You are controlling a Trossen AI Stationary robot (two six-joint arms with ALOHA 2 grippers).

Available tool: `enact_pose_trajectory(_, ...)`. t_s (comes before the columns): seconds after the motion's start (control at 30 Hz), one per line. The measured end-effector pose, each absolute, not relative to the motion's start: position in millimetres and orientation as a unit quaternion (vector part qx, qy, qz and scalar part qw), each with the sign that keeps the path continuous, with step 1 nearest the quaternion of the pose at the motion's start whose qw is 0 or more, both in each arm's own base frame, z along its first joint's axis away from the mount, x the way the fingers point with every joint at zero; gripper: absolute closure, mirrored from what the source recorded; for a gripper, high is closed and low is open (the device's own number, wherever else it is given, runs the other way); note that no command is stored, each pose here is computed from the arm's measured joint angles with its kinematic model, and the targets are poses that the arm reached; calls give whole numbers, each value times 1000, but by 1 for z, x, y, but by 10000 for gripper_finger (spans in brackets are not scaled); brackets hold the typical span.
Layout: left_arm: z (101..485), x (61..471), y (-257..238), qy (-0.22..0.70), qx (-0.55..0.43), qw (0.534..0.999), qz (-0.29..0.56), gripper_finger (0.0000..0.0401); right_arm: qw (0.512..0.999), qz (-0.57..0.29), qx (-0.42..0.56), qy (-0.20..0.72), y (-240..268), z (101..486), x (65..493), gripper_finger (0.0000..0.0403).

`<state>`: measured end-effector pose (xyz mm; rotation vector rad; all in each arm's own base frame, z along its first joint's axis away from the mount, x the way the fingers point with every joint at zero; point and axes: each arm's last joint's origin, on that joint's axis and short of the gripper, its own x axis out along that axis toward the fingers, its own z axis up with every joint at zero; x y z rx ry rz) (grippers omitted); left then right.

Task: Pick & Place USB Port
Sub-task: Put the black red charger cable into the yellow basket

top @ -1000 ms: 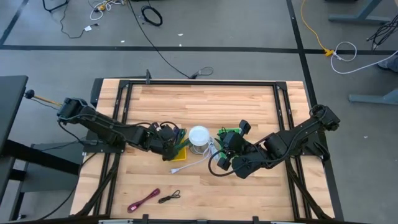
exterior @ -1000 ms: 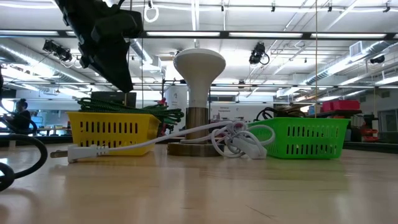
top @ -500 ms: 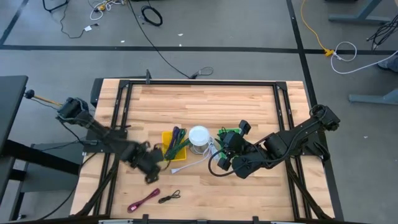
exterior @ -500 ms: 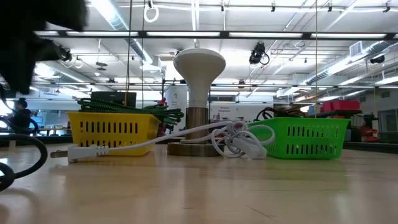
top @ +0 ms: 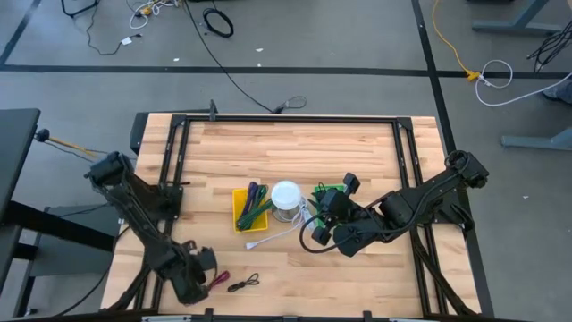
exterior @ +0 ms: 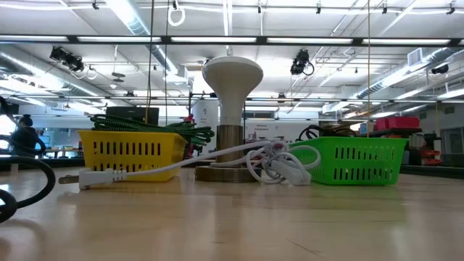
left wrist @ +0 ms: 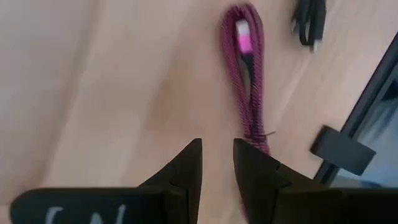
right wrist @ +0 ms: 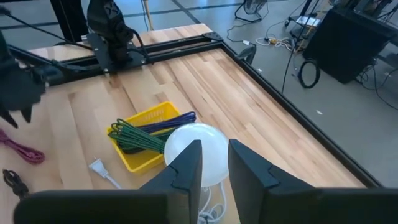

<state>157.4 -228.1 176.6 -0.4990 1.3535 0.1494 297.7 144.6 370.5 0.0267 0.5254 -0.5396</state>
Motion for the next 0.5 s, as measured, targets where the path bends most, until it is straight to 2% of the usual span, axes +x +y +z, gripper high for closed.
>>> enact_pose_trajectory(0.2,160,168,-241,630,-242,738,33,307,931,-263,21,251,145,371,298,325)
enact_pose_trajectory(0.5,156,170,-244,633,-263,727,41,307,932,-250,37,260,146,371,299,325)
